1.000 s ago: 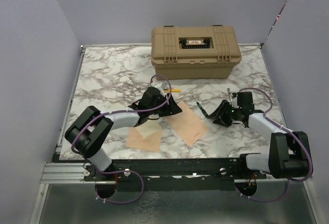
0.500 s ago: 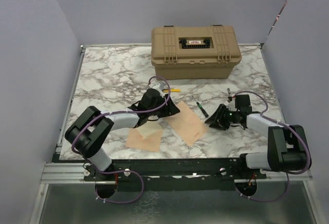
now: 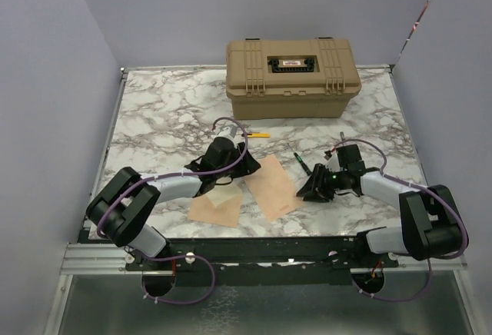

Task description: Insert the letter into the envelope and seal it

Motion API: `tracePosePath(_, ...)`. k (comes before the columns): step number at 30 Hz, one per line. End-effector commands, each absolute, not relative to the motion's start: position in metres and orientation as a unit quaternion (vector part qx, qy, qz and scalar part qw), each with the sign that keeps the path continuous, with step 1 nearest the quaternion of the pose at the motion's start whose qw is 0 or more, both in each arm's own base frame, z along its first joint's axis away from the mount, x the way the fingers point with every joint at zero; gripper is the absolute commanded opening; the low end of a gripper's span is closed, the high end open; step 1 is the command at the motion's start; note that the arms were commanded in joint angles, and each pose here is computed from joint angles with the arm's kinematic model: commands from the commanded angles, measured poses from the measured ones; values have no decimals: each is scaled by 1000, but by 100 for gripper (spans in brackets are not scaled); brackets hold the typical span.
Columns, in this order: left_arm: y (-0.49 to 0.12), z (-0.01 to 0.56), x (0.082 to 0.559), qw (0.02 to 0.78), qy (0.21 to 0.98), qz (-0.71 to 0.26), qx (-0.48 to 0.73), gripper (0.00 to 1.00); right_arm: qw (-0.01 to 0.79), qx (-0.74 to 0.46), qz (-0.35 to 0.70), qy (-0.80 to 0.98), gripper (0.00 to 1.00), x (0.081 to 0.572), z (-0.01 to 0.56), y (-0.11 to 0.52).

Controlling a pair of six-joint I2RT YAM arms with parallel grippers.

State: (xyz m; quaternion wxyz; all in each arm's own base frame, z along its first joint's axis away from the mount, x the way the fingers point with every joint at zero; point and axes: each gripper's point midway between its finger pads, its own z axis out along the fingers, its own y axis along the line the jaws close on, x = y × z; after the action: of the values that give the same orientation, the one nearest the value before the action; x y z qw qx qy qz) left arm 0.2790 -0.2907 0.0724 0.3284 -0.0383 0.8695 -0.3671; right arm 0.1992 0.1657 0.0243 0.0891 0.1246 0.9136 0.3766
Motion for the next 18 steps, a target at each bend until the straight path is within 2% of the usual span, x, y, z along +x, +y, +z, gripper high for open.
tracePosePath(1,-279,52,275,319,887,-331,-44,48,114,117,319,933,42,207,34,155)
tracePosePath(3,-280,49,273,315,889,-329,-40,45,162,114,298,934,45,230,49,149)
tracePosePath(6,-281,45,271,307,892,-330,-32,40,205,85,326,919,51,261,72,160)
tracePosePath(11,-286,36,263,283,899,-334,-4,28,187,52,359,913,55,290,68,182)
tracePosePath(18,-270,14,254,262,921,-290,-3,22,173,5,354,919,59,305,49,217)
